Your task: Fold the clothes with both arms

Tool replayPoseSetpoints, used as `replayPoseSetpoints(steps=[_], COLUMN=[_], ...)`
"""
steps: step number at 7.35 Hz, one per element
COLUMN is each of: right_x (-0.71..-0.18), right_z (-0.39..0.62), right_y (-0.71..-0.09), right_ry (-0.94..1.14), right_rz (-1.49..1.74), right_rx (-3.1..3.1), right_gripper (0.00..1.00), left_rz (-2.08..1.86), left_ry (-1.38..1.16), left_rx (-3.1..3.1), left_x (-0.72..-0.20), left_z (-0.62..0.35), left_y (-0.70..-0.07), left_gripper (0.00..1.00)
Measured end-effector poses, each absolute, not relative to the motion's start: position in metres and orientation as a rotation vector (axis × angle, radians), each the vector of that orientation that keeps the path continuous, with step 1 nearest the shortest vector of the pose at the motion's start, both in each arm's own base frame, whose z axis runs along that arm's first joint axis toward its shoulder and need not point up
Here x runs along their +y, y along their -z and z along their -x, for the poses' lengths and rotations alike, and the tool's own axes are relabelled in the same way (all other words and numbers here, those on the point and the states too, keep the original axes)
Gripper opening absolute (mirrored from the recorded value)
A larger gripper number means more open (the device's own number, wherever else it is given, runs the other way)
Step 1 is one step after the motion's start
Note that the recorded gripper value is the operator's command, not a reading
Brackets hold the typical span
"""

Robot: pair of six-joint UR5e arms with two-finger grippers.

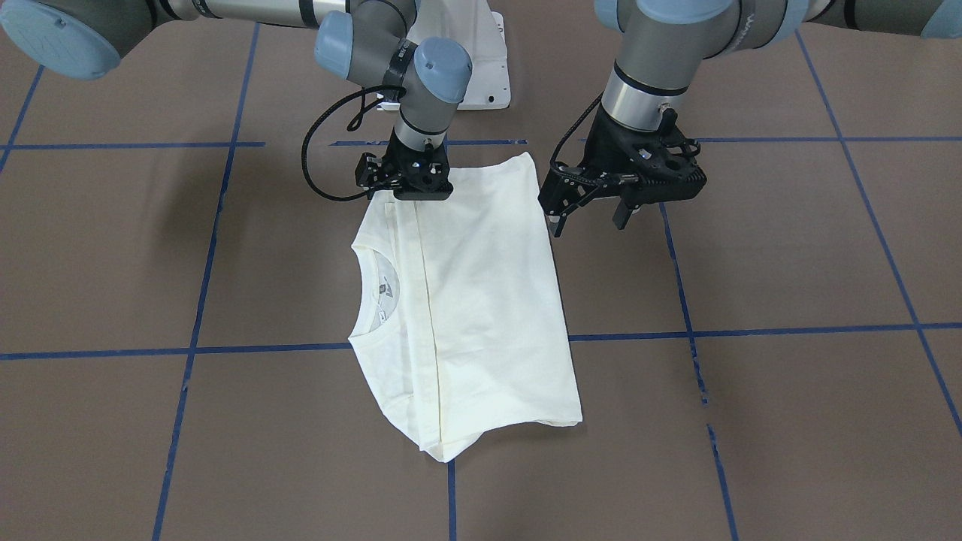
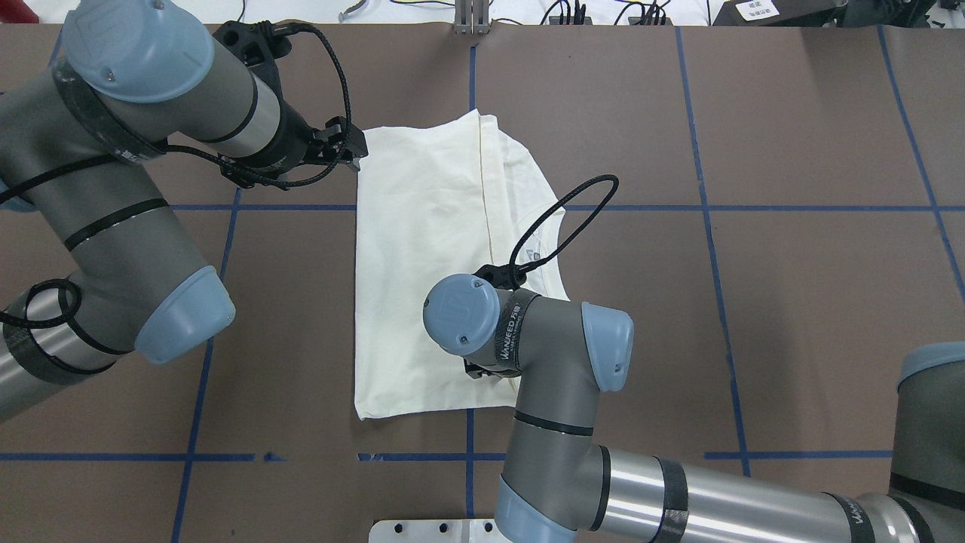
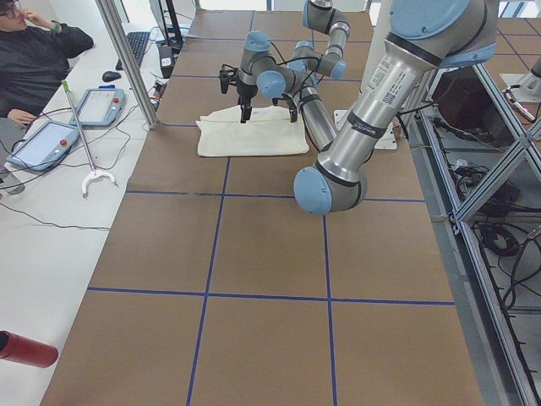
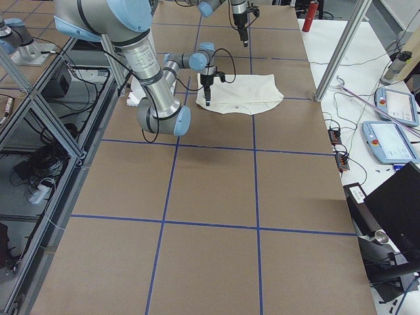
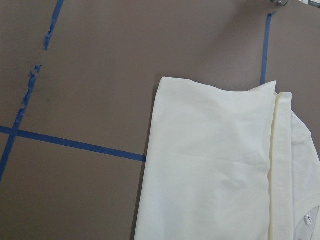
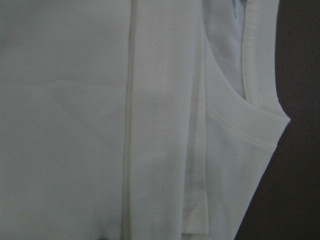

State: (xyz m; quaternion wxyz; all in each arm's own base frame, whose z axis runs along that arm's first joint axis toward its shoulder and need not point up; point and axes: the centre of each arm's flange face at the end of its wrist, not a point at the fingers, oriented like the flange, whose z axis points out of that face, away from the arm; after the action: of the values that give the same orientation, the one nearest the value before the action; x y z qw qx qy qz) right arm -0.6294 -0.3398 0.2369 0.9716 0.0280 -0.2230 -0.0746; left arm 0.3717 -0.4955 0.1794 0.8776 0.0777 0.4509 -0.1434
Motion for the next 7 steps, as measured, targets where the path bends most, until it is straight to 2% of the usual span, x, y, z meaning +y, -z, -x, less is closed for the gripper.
replayPoseSetpoints(steps=[7], right_x=[-0.362], right_z=[0.611], right_y=[-0.247], right_ry=[0.163], right_rz=[-0.059], right_rx=[-0.405], right_gripper=[1.0], left_rz=[-0.15], left_ry=[0.28], left_rx=[0.938], left_x=[-0.487], left_z=[-0.385], left_y=[-0.184], left_gripper=[1.0])
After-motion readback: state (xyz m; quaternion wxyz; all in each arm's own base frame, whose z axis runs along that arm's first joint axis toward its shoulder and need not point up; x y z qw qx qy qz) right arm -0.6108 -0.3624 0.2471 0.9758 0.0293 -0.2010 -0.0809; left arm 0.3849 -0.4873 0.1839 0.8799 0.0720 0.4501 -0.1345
